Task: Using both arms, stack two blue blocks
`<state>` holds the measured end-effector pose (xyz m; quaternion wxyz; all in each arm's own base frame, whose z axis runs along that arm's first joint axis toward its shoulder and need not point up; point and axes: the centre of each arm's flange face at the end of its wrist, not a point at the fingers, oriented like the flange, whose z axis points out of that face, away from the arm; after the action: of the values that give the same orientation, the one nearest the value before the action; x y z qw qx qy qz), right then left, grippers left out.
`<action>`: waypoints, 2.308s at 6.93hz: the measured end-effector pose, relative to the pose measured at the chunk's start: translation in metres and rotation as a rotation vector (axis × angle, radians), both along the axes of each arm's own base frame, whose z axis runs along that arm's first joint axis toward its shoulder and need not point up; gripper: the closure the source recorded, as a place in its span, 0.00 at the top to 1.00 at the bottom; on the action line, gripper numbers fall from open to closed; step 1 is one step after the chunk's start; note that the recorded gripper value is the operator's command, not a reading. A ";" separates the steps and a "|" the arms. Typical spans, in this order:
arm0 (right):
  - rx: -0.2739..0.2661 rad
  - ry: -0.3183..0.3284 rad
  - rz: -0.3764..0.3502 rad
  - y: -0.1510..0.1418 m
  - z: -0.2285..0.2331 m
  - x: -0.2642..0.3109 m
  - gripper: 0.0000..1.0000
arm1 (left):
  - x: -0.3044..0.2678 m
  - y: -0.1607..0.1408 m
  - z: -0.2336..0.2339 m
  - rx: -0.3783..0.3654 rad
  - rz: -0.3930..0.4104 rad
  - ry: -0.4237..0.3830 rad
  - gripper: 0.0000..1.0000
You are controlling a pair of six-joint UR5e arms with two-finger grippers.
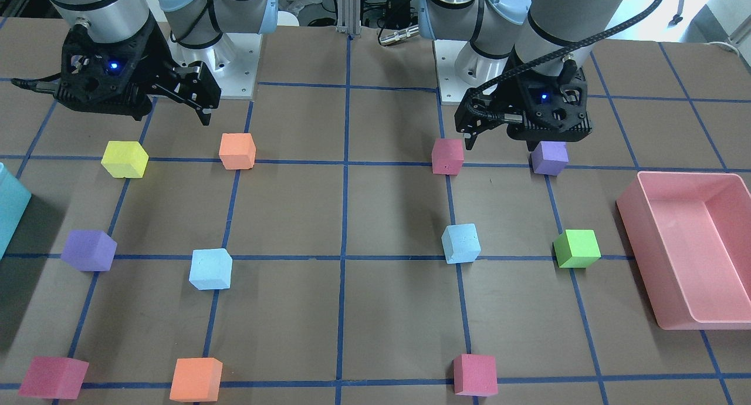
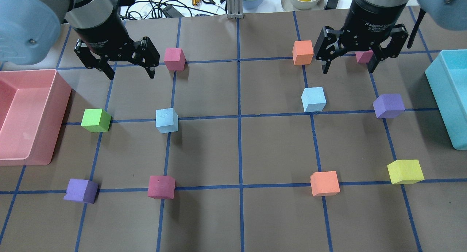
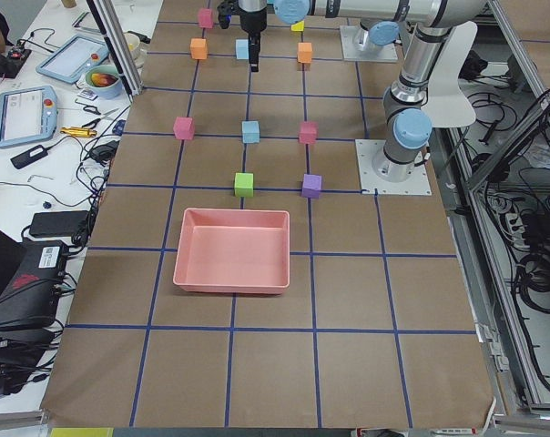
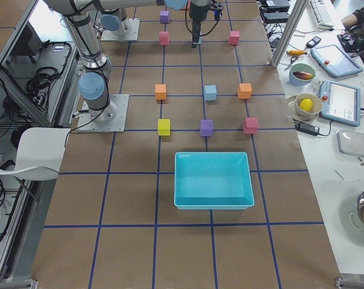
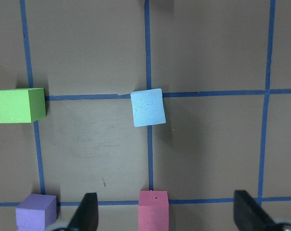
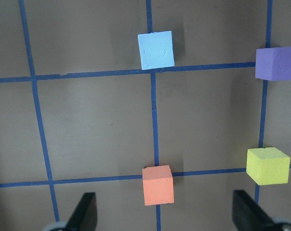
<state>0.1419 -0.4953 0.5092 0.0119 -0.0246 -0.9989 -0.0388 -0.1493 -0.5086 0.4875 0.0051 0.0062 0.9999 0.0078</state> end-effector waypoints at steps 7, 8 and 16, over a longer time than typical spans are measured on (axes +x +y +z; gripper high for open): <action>0.003 0.012 0.004 0.000 -0.001 -0.002 1.00 | 0.004 -0.003 -0.001 -0.007 0.008 0.005 1.00; 0.003 0.012 0.005 0.000 -0.001 -0.001 1.00 | 0.004 -0.003 -0.001 -0.007 0.007 0.003 1.00; 0.005 -0.003 -0.003 0.000 -0.002 0.001 1.00 | 0.005 0.002 -0.006 0.004 0.007 -0.002 1.00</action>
<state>0.1425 -0.4957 0.5073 0.0105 -0.0261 -0.9988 -0.0413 -0.1445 -0.5063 0.4813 0.0059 0.0026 0.9999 0.0096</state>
